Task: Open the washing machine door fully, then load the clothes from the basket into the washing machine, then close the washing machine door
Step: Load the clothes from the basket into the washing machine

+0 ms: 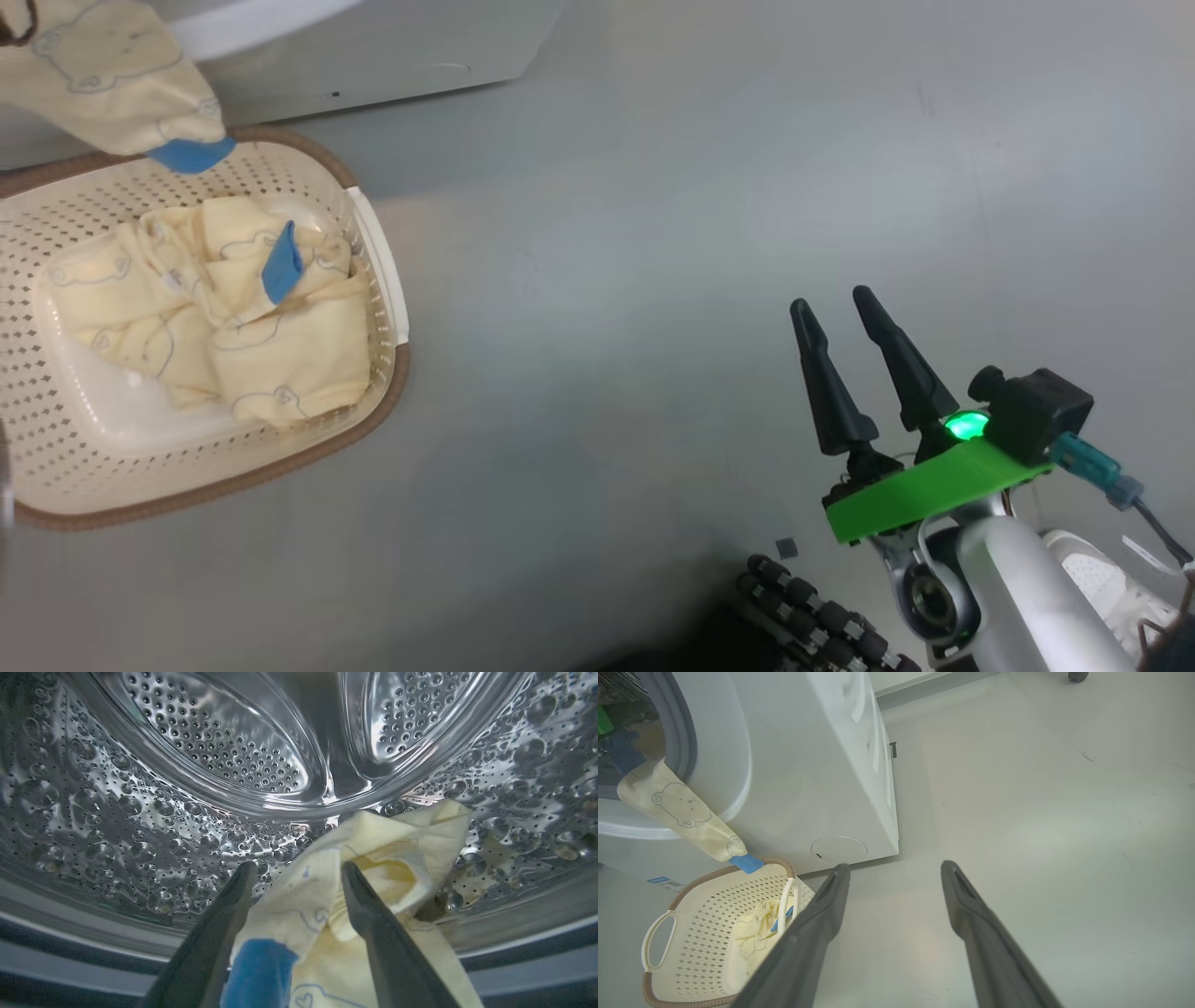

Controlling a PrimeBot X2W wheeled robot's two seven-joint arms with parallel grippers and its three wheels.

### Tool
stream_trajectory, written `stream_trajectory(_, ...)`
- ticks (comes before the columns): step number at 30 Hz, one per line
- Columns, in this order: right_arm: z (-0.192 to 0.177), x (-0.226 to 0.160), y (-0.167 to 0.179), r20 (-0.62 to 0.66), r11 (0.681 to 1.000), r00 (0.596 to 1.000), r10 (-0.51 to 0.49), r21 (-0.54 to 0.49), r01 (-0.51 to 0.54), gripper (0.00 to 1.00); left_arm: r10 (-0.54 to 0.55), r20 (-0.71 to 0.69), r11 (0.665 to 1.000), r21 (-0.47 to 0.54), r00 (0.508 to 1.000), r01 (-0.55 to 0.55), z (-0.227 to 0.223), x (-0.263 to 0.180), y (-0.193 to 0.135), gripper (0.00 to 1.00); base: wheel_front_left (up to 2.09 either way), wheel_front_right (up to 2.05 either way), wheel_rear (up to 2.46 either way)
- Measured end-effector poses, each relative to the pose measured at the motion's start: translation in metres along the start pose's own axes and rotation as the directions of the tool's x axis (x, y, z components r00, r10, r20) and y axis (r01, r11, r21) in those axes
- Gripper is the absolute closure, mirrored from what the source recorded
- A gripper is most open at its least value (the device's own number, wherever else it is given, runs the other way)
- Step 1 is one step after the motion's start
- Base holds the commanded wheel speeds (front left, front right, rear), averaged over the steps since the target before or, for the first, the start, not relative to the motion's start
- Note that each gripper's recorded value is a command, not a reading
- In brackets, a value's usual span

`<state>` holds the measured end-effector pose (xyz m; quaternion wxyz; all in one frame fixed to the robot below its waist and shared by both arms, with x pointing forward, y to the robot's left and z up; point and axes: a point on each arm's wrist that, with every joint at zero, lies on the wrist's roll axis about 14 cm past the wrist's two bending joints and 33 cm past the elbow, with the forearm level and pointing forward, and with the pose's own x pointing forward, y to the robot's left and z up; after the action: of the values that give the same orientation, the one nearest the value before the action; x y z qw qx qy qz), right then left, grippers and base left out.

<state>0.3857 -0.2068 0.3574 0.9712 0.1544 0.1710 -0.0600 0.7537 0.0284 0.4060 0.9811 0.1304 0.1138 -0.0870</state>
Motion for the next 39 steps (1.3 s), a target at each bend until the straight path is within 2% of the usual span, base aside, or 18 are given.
stream_trajectory(7,0.003,0.008,0.012,0.018,0.999,0.999,0.042,0.015,-0.042,0.0,-0.001,0.002,1.0,-0.027,1.0,0.001,0.008,-0.018,-0.008,0.0,0.0,0.0,0.0)
stream_trajectory(14,0.008,0.032,0.028,0.045,0.995,0.994,0.099,0.024,-0.1,0.0,0.008,0.063,0.995,-0.104,0.998,-0.002,0.015,-0.03,-0.007,0.0,0.0,0.0,0.0)
stream_trajectory(24,0.008,0.047,0.043,0.057,0.989,0.988,0.144,0.025,-0.146,0.0,0.034,0.069,0.99,-0.14,0.997,-0.024,-0.006,-0.053,0.004,0.0,0.0,0.0,0.0)
stream_trajectory(33,0.022,0.049,0.055,0.094,0.982,0.978,0.186,0.004,-0.187,0.0,0.007,0.146,0.989,-0.148,0.989,0.015,0.014,-0.078,0.008,0.0,0.0,0.0,0.0)
stream_trajectory(39,0.031,0.051,0.057,0.114,0.979,0.972,0.205,-0.021,-0.204,0.0,-0.042,0.143,0.98,-0.187,0.989,0.069,-0.006,-0.109,-0.007,0.0,0.0,0.0,0.0)
